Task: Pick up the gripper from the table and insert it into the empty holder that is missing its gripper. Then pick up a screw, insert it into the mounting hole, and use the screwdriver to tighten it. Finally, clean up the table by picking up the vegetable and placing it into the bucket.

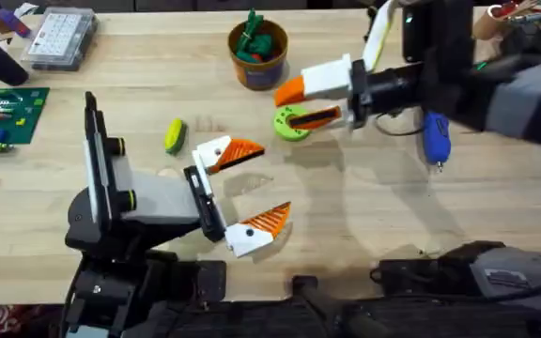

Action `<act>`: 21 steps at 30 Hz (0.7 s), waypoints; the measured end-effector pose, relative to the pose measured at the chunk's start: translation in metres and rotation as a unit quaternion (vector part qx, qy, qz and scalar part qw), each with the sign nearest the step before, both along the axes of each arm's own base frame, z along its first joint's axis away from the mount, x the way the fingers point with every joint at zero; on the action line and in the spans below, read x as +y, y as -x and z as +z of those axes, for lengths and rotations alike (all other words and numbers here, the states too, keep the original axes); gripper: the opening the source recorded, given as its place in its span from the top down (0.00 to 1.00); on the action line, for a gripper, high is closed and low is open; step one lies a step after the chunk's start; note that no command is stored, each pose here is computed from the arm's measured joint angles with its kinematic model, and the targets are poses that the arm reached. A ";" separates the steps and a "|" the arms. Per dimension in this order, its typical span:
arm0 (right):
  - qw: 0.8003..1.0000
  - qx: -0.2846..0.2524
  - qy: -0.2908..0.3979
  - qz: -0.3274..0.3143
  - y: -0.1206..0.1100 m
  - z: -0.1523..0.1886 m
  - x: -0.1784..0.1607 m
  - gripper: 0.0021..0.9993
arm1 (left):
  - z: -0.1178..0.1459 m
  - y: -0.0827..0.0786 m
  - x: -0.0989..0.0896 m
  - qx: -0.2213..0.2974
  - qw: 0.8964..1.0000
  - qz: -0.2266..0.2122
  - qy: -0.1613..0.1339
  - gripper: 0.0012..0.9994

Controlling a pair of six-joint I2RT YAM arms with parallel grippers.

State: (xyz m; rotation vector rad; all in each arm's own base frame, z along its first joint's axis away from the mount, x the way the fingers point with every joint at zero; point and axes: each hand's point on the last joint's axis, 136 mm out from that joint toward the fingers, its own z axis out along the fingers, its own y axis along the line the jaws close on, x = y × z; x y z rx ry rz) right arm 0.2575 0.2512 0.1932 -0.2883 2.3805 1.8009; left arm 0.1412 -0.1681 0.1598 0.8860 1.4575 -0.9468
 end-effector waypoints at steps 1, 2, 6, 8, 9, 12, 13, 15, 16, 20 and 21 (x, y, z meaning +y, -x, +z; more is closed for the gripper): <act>1.000 0.003 0.013 -0.004 0.000 0.001 -0.004 0.00 | 0.000 0.000 0.000 0.000 1.000 0.000 0.000 0.01; 1.000 0.001 0.030 -0.008 0.000 0.001 -0.009 0.00 | 0.000 0.000 0.000 0.000 1.000 0.000 0.000 0.01; 0.993 -0.011 0.119 -0.017 0.001 -0.002 -0.025 0.00 | 0.000 0.000 0.000 0.000 1.000 0.000 0.000 0.01; 0.986 -0.033 0.164 -0.021 -0.003 -0.001 -0.034 0.00 | 0.000 0.000 0.000 0.000 1.000 0.000 0.000 0.01; 0.981 -0.044 0.190 -0.024 -0.005 0.000 -0.040 0.00 | 0.000 0.000 0.000 0.000 1.000 0.000 0.000 0.01; 0.963 -0.082 0.255 -0.032 -0.013 0.007 -0.056 0.00 | 0.000 0.000 0.000 0.000 1.000 0.000 0.000 0.01; 0.957 -0.095 0.274 -0.034 -0.015 0.009 -0.061 0.00 | 0.000 0.000 0.000 0.000 1.000 0.000 0.000 0.01; 0.943 -0.117 0.308 -0.036 -0.019 0.014 -0.071 0.00 | 0.000 0.000 0.000 0.000 1.000 0.000 0.000 0.01; 0.937 -0.125 0.323 -0.038 -0.021 0.015 -0.075 0.00 | 0.000 0.000 0.000 0.000 1.000 0.000 0.000 0.01; 0.913 -0.154 0.376 -0.048 -0.028 0.017 -0.092 0.00 | 0.000 0.000 0.000 0.000 1.000 0.000 0.000 0.01; 0.909 -0.157 0.383 -0.048 -0.029 0.016 -0.095 0.00 | 0.000 0.000 0.000 0.000 1.000 0.000 0.000 0.01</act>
